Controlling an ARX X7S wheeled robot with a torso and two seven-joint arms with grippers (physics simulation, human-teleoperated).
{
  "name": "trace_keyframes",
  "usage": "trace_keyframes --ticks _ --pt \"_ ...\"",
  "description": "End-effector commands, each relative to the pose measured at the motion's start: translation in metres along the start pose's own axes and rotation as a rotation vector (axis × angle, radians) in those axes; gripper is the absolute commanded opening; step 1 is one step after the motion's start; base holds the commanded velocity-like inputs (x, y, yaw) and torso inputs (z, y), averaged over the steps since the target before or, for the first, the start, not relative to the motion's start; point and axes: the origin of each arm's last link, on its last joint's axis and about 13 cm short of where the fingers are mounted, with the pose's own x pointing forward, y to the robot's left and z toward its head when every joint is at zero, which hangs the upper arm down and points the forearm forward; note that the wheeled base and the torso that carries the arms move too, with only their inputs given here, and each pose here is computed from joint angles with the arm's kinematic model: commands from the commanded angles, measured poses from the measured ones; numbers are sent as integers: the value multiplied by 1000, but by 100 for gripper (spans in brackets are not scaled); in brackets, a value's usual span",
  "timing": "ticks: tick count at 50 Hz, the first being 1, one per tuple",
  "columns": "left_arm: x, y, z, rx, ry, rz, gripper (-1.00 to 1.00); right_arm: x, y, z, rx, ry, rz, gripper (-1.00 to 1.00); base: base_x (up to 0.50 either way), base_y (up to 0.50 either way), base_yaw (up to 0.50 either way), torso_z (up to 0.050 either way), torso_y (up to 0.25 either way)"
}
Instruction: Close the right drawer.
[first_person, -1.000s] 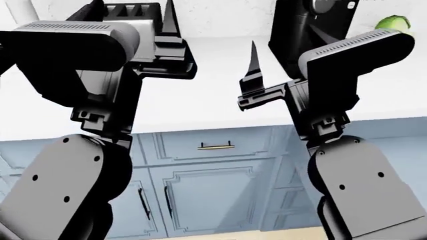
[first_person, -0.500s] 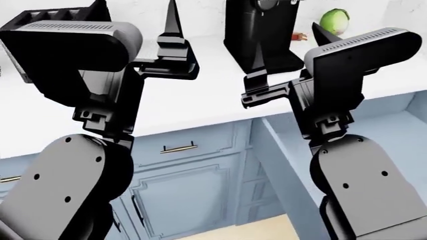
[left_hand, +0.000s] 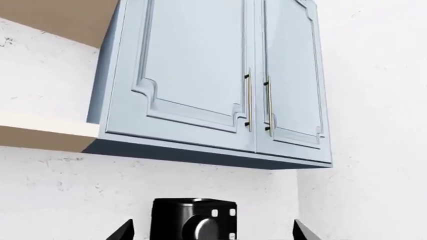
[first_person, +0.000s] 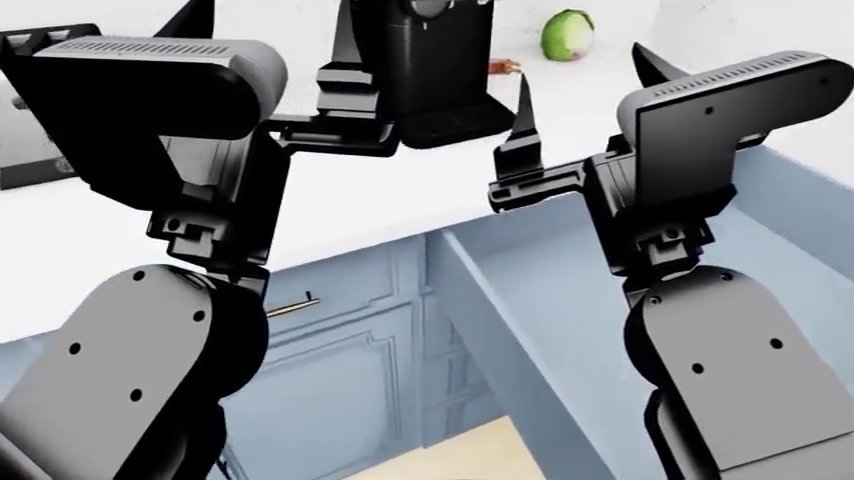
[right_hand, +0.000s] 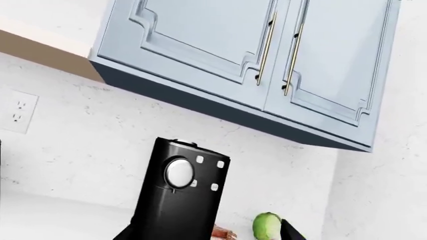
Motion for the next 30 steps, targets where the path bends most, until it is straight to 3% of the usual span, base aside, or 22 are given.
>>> trace_keyframes --ticks 1,30 --pt "0 -1 1 1 0 -1 100 -1 0 1 3 0 -4 100 0 0 -500 0 0" --pt "-2 1 1 2 -4 2 100 -2 -1 1 13 2 -15 100 0 0 -500 0 0"
